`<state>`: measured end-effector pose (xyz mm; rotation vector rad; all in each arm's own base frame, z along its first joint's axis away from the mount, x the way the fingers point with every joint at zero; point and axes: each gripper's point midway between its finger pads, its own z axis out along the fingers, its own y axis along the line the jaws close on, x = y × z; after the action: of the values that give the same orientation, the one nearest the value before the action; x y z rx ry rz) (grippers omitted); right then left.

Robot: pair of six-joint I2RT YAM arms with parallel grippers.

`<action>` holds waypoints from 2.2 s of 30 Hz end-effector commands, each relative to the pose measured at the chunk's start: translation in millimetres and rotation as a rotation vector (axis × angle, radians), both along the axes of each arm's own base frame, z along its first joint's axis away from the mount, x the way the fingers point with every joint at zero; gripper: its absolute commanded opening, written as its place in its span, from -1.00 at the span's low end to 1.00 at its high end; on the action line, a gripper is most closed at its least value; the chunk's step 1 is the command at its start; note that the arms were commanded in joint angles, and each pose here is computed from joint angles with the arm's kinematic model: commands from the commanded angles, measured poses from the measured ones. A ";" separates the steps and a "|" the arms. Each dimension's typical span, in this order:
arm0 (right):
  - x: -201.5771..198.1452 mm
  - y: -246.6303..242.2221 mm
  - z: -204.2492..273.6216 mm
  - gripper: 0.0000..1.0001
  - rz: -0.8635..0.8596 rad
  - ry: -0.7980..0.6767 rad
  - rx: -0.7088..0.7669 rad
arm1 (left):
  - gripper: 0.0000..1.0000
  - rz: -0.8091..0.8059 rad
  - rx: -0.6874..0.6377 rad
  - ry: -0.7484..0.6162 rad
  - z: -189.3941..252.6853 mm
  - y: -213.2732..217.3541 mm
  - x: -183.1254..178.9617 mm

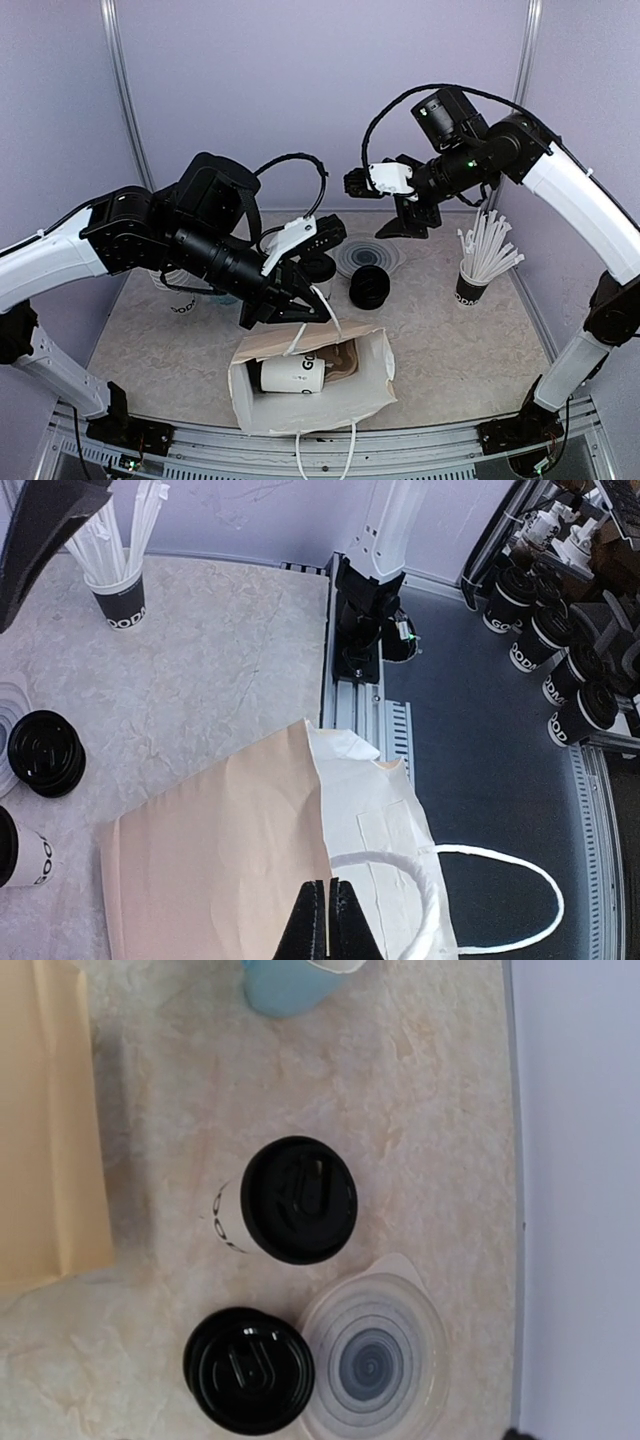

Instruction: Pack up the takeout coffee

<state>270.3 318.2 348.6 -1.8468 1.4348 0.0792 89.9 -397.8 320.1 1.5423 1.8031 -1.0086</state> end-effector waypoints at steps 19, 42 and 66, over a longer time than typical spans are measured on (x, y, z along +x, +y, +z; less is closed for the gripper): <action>-206.3 78.4 -0.7 -0.35 0.493 0.169 -0.021 | -1.00 0.171 -0.038 0.046 1.3 1.1 83.8; -162.2 112.0 -134.8 -0.69 0.280 -0.035 -0.344 | -0.58 0.166 -0.143 0.191 3.7 20.1 60.9; -154.9 111.3 -170.4 0.37 0.307 -0.138 -0.258 | 0.25 0.831 0.094 0.272 -131.4 155.9 163.6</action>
<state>119.6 420.7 183.3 -2.2562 1.0988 -0.1320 245.5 -269.0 252.4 0.7154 2.1514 -0.8394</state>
